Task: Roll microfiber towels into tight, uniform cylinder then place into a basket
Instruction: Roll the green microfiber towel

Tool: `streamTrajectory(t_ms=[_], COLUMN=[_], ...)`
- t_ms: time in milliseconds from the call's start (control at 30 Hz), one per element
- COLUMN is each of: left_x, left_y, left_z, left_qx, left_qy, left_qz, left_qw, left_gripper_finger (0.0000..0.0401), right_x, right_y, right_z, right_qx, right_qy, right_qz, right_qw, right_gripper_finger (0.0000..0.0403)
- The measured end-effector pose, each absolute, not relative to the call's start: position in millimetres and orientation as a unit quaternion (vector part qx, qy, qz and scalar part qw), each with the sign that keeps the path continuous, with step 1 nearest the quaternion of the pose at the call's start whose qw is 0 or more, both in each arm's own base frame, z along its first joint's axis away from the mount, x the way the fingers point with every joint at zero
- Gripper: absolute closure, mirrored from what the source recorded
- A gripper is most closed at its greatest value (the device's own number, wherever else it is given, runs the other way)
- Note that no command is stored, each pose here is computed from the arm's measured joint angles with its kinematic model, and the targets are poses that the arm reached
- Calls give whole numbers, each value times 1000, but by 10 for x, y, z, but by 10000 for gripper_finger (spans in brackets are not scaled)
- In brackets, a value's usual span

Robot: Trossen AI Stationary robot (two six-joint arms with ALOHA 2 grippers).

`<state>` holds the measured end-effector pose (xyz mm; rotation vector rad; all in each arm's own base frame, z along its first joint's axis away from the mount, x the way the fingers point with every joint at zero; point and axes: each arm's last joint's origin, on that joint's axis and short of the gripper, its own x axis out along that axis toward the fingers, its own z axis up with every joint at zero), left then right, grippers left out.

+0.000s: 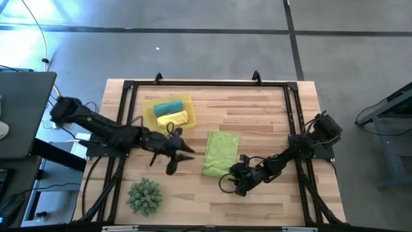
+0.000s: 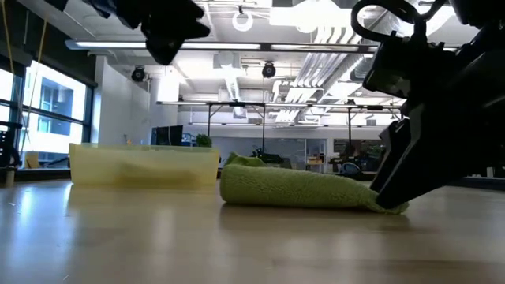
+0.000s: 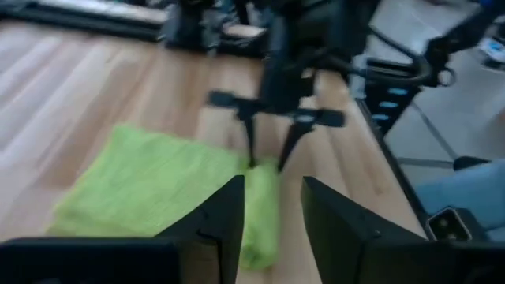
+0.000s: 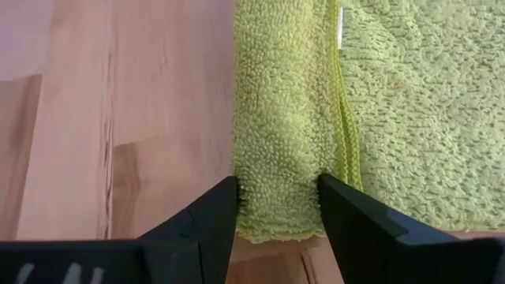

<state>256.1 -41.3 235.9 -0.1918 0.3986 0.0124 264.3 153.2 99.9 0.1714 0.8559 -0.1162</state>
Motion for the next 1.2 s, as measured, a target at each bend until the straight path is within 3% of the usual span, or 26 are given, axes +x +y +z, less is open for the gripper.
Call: streamTrajectory(t_ms=[233, 700, 833, 1000, 1200], left_x=[2854, 3180, 3274, 3311, 3317], left_y=[-710, -1052, -1123, -1063, -877], left_z=[2022, 1232, 1117, 1043, 974], left_qx=[-76, -25, 65, 133, 139], left_qy=[186, 221, 231, 248, 291], left_qz=[-31, -23, -34, 11, 38], left_qw=[979, 975, 970, 959, 946], left_gripper_finger=[252, 249, 249, 249, 249], right_x=[2661, 2675, 2676, 2678, 2679], right_y=[1537, 1543, 1543, 1543, 1543], right_z=[1011, 1024, 1025, 1027, 1028], right_qx=[65, 78, 80, 92, 105], right_qy=[402, 391, 390, 388, 387], right_qz=[-52, -56, -58, -63, -69], right_qw=[912, 915, 915, 915, 914], right_gripper_finger=[229, 229, 229, 229, 229])
